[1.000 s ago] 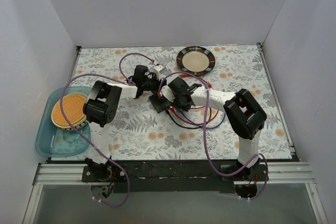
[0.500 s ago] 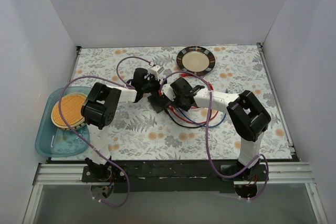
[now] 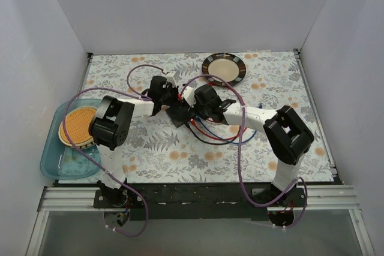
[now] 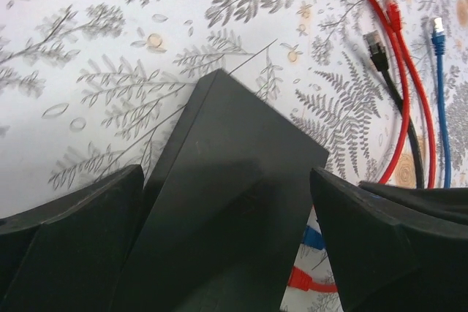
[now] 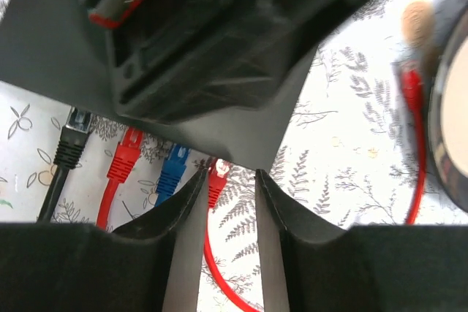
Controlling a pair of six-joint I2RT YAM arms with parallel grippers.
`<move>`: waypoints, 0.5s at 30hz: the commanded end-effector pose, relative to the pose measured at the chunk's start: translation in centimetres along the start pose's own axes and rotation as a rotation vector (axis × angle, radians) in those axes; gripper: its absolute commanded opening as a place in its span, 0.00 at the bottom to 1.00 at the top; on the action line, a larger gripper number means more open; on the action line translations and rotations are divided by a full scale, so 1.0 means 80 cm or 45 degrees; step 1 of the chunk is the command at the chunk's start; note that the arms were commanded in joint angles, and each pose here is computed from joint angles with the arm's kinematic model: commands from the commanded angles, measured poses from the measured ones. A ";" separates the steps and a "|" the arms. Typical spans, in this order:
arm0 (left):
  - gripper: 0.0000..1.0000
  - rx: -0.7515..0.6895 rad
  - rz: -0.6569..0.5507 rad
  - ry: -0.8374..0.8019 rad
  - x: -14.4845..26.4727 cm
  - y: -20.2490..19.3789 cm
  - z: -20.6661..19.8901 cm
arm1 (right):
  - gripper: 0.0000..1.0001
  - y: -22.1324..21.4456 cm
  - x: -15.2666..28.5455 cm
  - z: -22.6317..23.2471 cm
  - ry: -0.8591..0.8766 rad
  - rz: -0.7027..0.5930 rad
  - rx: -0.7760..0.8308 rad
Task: Insert the plug into the switch port
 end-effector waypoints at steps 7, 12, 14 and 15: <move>0.98 0.058 -0.138 0.282 0.073 0.041 -0.018 | 0.54 0.021 0.058 -0.007 -0.083 -0.216 -0.118; 0.98 0.038 -0.229 0.315 0.120 0.063 -0.041 | 0.74 0.031 0.111 -0.010 -0.100 -0.373 -0.231; 0.98 0.027 -0.288 0.308 0.147 0.072 -0.056 | 0.80 0.025 0.125 -0.009 -0.103 -0.402 -0.288; 0.98 0.021 -0.306 0.307 0.157 0.074 -0.061 | 0.85 0.029 0.144 -0.011 -0.105 -0.455 -0.309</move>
Point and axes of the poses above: each gripper's point midway between its finger pads, its own x axis back along the fingers, its own z axis along the line the jaws close on, y = z × x, the point moved 10 cm from there along x, back along the fingers, and after that the axes turned 15 degrees about -x, right-handed, at the moved point
